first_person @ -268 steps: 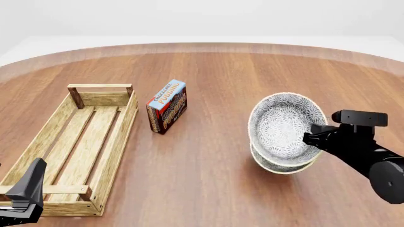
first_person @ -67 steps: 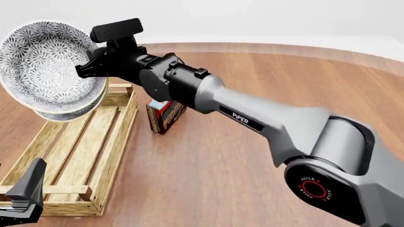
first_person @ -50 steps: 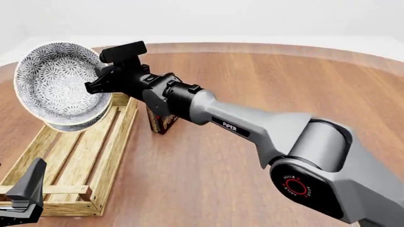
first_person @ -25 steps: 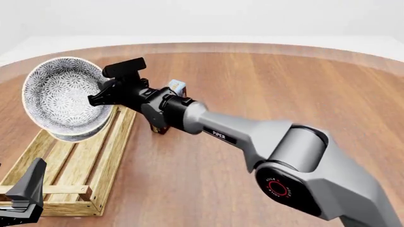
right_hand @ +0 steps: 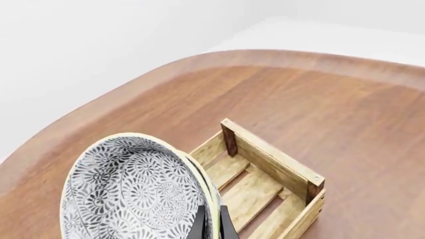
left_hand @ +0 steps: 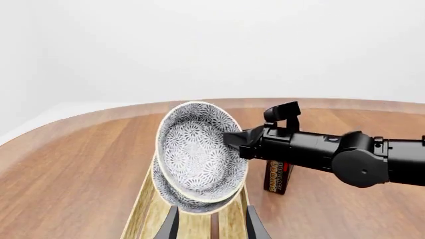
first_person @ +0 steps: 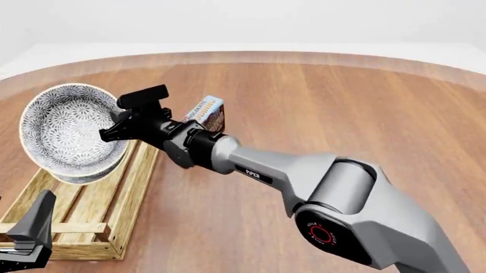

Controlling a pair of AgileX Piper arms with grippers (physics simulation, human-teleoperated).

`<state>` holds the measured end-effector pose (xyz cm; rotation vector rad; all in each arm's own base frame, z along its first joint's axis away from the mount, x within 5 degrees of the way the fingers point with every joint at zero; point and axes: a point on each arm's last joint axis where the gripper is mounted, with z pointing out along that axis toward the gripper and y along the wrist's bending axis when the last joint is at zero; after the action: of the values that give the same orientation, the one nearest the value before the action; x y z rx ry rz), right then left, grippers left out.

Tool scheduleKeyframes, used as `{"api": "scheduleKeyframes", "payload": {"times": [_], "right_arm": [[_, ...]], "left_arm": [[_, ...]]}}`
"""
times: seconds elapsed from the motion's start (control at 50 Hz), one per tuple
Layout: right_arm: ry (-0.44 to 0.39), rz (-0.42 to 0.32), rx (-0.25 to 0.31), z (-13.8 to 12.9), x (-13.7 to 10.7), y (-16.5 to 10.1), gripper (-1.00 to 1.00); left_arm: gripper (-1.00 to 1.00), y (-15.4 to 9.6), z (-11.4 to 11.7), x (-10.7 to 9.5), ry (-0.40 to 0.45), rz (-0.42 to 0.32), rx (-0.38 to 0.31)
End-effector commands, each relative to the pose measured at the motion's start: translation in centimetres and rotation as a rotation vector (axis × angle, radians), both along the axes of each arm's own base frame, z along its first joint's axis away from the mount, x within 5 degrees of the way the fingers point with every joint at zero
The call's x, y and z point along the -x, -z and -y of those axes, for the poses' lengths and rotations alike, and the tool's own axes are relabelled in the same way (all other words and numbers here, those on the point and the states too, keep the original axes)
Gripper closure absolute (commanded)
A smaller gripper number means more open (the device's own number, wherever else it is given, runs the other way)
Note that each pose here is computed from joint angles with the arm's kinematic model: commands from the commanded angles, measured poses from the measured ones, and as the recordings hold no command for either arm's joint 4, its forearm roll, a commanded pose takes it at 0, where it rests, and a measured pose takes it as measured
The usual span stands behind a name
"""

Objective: Stack the left bowl on the right bowl and place them in the tray.

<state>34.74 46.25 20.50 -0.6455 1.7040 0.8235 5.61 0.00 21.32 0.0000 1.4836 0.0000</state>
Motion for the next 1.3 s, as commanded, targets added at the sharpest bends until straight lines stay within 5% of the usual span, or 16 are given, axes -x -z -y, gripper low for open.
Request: {"api": "scheduleKeyframes", "payload": {"times": [0.02,0.82,1.14,1.16,1.3], "right_arm": [[0.007,-0.040,-0.051,-0.7,0.1,0.0,1.00],[-0.009,-0.095,0.005,-2.7,0.2,4.0,1.00],[-0.015,-0.119,0.070,-3.7,-0.1,6.3,1.00],[-0.027,-0.111,0.080,-3.9,0.3,6.3,-1.00],[-0.019,-0.108,0.081,-3.7,-0.1,6.2,-1.00]], "left_arm": [[-1.00,0.0,0.0,0.0,0.000,0.000,0.000],[-1.00,0.0,0.0,0.0,0.000,0.000,0.000],[-1.00,0.0,0.0,0.0,0.000,0.000,0.000],[-1.00,0.0,0.0,0.0,0.000,0.000,0.000],[-1.00,0.0,0.0,0.0,0.000,0.000,0.000]]}}
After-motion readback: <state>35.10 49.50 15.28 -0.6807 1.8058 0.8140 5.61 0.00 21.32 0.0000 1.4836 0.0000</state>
